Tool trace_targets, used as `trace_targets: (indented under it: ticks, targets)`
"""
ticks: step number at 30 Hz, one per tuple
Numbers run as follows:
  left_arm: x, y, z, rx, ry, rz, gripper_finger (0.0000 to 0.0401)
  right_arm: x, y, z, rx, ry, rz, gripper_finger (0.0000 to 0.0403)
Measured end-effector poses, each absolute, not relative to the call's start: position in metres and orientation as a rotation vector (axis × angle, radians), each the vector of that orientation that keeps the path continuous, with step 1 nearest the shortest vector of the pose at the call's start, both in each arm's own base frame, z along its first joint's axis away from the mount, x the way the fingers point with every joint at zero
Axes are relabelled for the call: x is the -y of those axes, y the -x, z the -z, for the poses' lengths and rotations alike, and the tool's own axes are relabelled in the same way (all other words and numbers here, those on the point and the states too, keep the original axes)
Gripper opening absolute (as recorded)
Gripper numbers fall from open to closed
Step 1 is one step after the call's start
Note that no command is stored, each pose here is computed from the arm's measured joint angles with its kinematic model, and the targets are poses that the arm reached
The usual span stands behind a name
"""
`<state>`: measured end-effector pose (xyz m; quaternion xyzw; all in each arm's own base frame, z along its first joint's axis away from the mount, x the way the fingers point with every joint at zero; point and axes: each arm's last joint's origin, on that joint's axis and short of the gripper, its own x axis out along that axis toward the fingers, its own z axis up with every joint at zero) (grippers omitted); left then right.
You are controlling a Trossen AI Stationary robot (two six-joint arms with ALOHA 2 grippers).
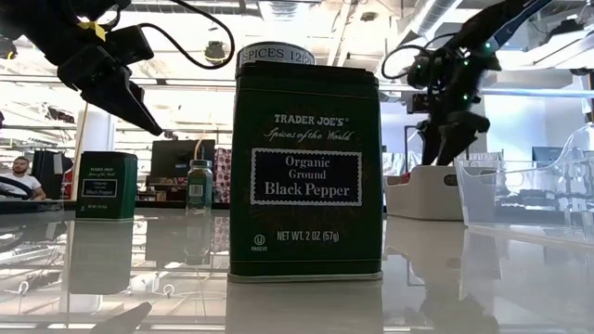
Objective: Sort spices by type
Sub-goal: Put the center red seasoning can into the gray bin, then move the middle left black seasoning can to the center of the table
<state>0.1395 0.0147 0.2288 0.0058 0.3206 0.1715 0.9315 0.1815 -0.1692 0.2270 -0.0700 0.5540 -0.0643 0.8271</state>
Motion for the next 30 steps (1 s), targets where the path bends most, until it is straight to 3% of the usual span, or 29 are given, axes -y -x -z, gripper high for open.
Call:
trace_targets:
  ticks: [11,17,24,30]
  targets:
    - [-0.015,-0.139,-0.229,-0.655,-0.012,-0.351,0.0298,0.158,-0.177,-0.26,-1.07,-0.055,0.316,0.0361]
    - [-0.015,-0.139,-0.229,-0.656,-0.012,-0.351,0.0298,0.128,-0.17,-0.29,-0.913,-0.126,0.383,0.0361]
    - [-0.015,-0.14,-0.229,-0.657,-0.047,-0.339,0.0298,0.088,-0.165,-0.308,-0.82,-0.259,0.613,0.0343]
    - [-0.015,-0.14,-0.23,-0.644,-0.012,-0.351,0.0298,0.049,-0.177,-0.31,-0.758,-0.326,0.617,0.032]
